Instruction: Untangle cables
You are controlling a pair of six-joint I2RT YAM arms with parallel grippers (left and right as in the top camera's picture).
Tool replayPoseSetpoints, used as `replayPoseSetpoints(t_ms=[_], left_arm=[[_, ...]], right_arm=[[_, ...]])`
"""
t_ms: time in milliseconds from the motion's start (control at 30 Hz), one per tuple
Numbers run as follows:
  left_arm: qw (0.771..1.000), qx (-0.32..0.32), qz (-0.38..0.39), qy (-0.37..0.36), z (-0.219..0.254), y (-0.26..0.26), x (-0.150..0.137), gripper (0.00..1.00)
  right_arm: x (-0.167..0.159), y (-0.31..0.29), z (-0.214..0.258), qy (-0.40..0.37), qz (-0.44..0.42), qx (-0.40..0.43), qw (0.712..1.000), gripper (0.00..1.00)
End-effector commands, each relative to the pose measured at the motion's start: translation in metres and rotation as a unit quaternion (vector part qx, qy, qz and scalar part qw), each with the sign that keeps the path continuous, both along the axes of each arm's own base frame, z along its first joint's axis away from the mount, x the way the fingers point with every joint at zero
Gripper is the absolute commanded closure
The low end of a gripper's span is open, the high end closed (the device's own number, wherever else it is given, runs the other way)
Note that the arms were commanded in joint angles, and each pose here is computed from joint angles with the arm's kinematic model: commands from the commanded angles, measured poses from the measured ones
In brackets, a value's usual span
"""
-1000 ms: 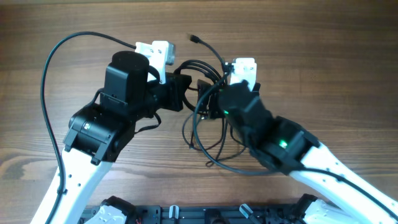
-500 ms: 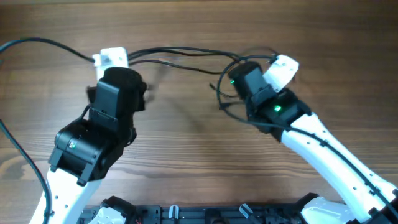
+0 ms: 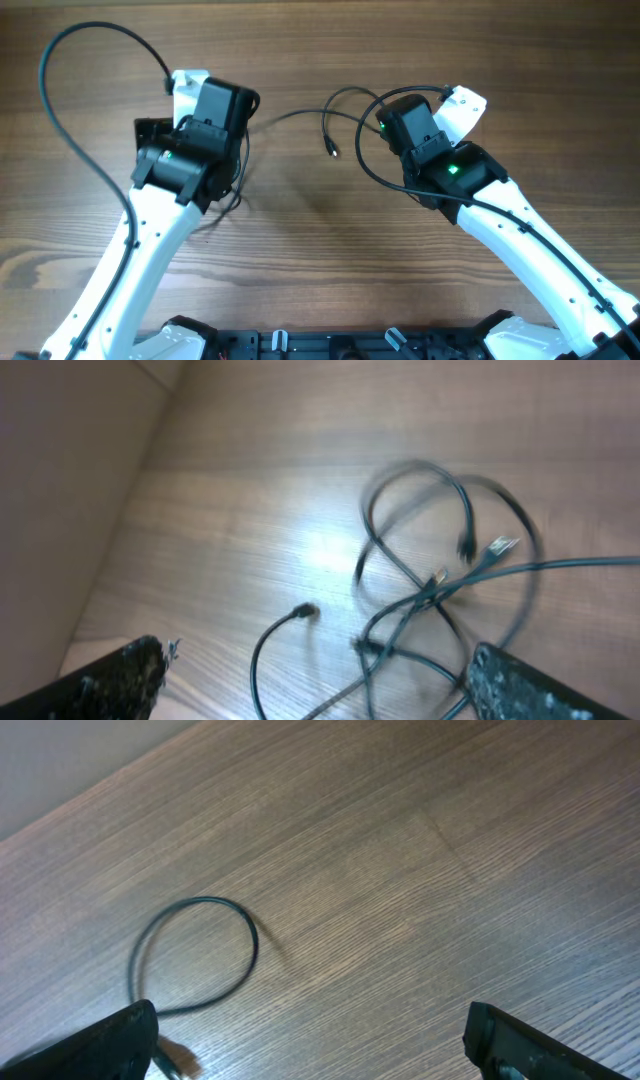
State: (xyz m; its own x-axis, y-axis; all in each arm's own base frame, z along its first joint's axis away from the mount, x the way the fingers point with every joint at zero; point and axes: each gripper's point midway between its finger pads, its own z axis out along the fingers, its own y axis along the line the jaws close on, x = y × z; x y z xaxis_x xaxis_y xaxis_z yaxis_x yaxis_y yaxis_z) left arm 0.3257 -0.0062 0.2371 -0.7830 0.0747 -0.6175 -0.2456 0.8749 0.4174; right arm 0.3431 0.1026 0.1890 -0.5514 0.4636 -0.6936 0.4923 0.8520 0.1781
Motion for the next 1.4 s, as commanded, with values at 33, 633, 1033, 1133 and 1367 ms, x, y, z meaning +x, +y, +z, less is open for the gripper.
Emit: replayPoseSetpoints(t_ms=[33,633,1033,1133,1367], left_arm=[[0.997,-0.053,-0.033,0.053,-0.025,-0.020,-0.004,0.00],[0.966,-0.238,-0.059,0.086,-0.044,-0.077,-0.014,0.00],[0.941,-0.312,-0.127,0.040,-0.097,-0.129,0.046,0.00],[0.936,-0.328,-0.105,0.067,-0.129,-0.137,0.054,0.00],[0.940,-0.295,-0.122,0.119,-0.187,-0.140,0.062,0.00]], right_arm=[[0.001,0.003,-0.002,0.007,0.009,0.001,1.000,0.00],[-0.001,0.050,-0.010,0.052,0.188,0.019,0.981,0.00],[-0.005,0.052,-0.013,0.059,0.166,0.050,0.983,0.00],[-0.007,0.049,-0.015,0.063,0.135,0.072,0.986,0.00],[-0.008,0.042,-0.020,0.073,0.092,0.114,0.986,0.00]])
